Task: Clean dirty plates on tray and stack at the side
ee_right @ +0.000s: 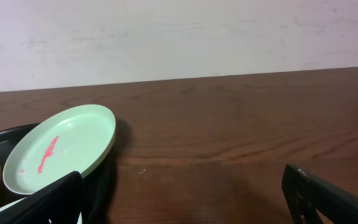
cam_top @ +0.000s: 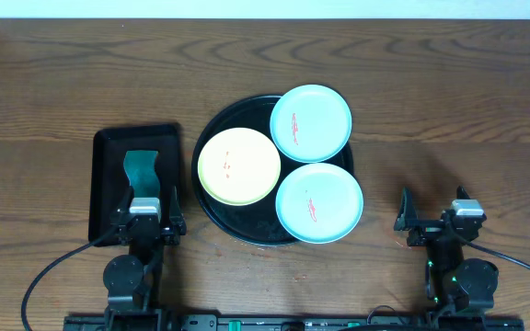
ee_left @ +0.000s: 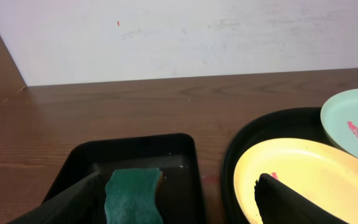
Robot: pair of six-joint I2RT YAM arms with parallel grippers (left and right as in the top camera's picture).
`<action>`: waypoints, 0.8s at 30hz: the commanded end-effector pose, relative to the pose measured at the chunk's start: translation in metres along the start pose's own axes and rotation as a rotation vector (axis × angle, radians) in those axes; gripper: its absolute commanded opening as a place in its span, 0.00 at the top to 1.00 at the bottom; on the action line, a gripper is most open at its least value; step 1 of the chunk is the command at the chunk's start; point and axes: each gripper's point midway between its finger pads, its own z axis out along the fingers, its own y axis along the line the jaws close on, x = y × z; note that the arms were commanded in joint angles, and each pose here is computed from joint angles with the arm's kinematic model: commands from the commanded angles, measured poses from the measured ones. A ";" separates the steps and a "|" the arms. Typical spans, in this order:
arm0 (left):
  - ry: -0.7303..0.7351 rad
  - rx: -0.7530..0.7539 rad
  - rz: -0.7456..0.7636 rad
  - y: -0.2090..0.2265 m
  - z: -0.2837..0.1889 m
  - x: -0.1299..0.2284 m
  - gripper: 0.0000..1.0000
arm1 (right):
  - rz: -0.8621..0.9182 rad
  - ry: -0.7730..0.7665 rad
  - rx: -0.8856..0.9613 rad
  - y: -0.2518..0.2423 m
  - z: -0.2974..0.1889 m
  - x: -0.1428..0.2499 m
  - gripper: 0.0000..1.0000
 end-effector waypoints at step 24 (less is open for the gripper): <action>0.053 0.000 0.002 -0.001 0.001 0.017 0.23 | 0.010 -0.011 0.029 -0.005 0.000 -0.002 0.01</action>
